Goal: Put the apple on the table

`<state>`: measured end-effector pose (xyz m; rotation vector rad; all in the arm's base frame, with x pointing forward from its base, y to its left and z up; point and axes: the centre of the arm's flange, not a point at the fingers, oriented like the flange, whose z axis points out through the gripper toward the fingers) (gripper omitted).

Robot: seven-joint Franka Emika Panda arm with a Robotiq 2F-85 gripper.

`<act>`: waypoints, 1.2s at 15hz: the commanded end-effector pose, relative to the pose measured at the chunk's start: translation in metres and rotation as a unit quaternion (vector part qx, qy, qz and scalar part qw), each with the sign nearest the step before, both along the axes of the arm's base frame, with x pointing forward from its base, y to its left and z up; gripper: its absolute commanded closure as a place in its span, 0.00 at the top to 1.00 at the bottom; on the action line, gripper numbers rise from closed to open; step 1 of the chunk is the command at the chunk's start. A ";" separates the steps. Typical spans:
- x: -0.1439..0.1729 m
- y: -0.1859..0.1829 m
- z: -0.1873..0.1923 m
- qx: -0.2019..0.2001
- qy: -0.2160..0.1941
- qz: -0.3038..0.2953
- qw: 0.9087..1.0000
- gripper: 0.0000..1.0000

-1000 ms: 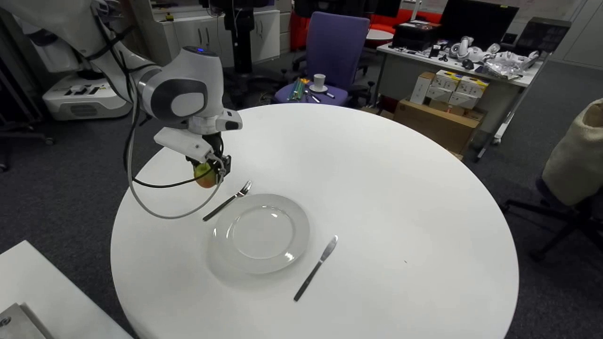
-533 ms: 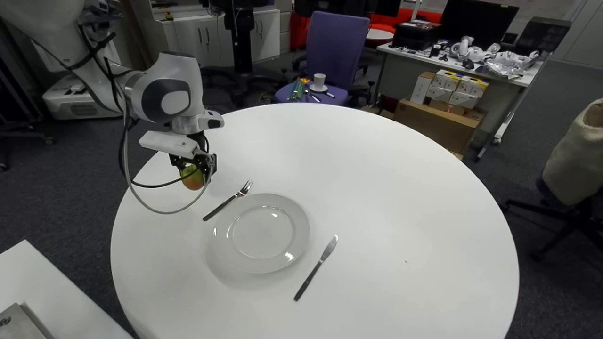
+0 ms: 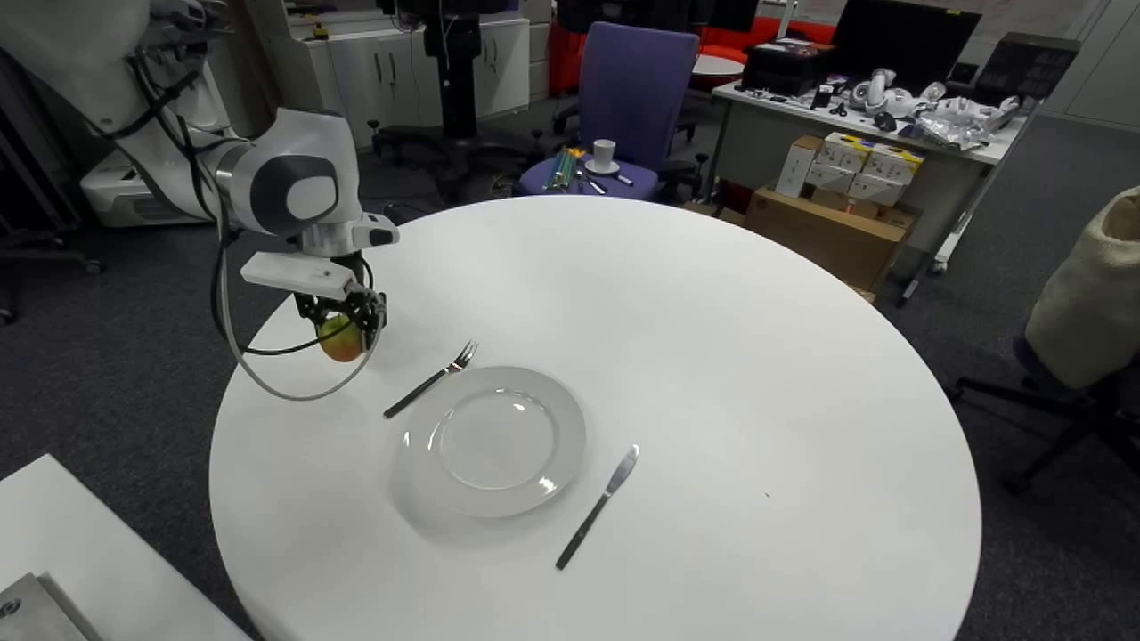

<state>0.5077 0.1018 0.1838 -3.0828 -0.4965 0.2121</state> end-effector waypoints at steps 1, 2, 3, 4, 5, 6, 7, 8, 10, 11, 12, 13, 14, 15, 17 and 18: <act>-0.007 -0.003 -0.006 -0.010 0.011 0.004 1.000 0.49; -0.009 -0.006 -0.011 -0.012 0.013 0.005 1.000 0.49; -0.010 -0.009 -0.016 -0.015 0.018 0.006 1.000 0.49; -0.012 -0.012 -0.022 -0.017 0.022 0.006 1.000 0.49; -0.012 -0.015 -0.026 -0.019 0.025 0.005 0.999 0.49; -0.013 -0.018 -0.030 -0.019 0.030 0.003 0.999 0.49; -0.012 -0.020 -0.032 -0.020 0.033 0.001 0.999 0.49; -0.012 -0.022 -0.035 -0.020 0.035 0.000 0.999 0.49; -0.012 -0.026 -0.040 -0.020 0.040 -0.004 0.999 0.49; -0.011 -0.027 -0.041 -0.020 0.042 -0.007 0.999 0.49; -0.011 -0.028 -0.042 -0.020 0.044 -0.008 0.999 0.49; -0.011 -0.029 -0.044 -0.020 0.045 -0.009 0.999 0.49; -0.011 -0.030 -0.044 -0.020 0.045 -0.009 0.999 0.49; -0.011 -0.030 -0.043 -0.020 0.044 -0.009 0.999 0.49; -0.011 -0.032 -0.044 -0.021 0.045 -0.011 0.999 0.49; -0.011 -0.032 -0.044 -0.021 0.045 -0.012 0.999 0.49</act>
